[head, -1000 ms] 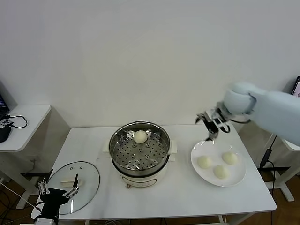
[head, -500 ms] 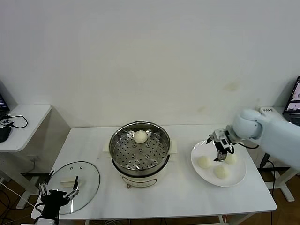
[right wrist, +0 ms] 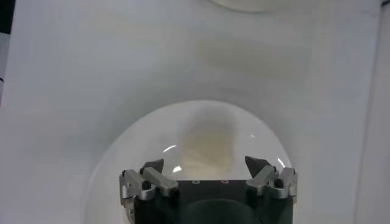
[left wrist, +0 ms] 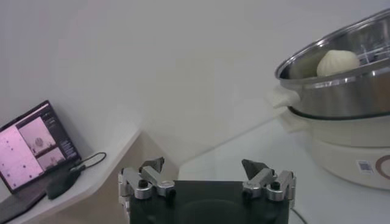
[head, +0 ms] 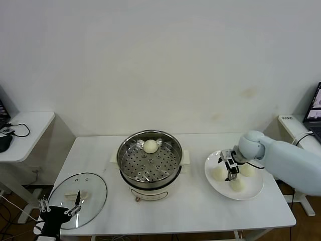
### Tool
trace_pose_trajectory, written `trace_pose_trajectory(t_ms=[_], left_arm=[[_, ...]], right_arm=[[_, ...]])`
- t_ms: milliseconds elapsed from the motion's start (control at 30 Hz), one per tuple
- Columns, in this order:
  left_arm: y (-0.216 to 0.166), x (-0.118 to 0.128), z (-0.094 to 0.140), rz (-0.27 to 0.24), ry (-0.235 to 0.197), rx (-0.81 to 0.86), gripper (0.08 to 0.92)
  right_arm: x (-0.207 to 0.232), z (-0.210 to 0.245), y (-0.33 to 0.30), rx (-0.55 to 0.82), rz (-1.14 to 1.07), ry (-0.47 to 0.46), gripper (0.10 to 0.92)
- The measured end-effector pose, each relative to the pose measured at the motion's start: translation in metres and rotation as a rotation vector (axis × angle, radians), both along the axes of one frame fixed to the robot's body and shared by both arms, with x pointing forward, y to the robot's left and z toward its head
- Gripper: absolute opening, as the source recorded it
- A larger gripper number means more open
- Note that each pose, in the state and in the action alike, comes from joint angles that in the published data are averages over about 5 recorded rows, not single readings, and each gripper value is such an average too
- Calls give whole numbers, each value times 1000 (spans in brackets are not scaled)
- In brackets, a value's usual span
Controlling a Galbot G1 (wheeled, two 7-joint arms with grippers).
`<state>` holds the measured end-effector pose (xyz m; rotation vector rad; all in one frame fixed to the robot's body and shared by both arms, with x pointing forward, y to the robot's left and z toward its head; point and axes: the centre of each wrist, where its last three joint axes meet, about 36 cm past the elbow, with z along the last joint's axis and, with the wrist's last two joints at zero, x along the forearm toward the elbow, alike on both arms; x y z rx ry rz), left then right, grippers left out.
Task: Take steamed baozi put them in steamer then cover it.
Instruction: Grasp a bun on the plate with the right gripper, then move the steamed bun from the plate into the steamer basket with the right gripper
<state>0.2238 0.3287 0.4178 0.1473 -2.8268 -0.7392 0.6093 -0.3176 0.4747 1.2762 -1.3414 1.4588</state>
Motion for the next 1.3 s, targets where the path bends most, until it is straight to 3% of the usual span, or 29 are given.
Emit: trace_pose_trajectory(t_ms=[333,667,800,1067,1300], left_arm=[[2,1,-3,8,4,0,823],[2,1,-4,10,4,-2,823],[1,0,-3,9,2,-2,823],[0,1,1,4,-8,-2,823],[-3,2,5,-8,-20,-4,823]], right_arm=[[15,-22,4,-14,-25,4,808],[22,-24,4,-26,-51,12,632],[24,-21,3,-27,-58,16,612],[25,7,-2,-8,-72,4,611],[27,64,-10,22,-82,-47,618]])
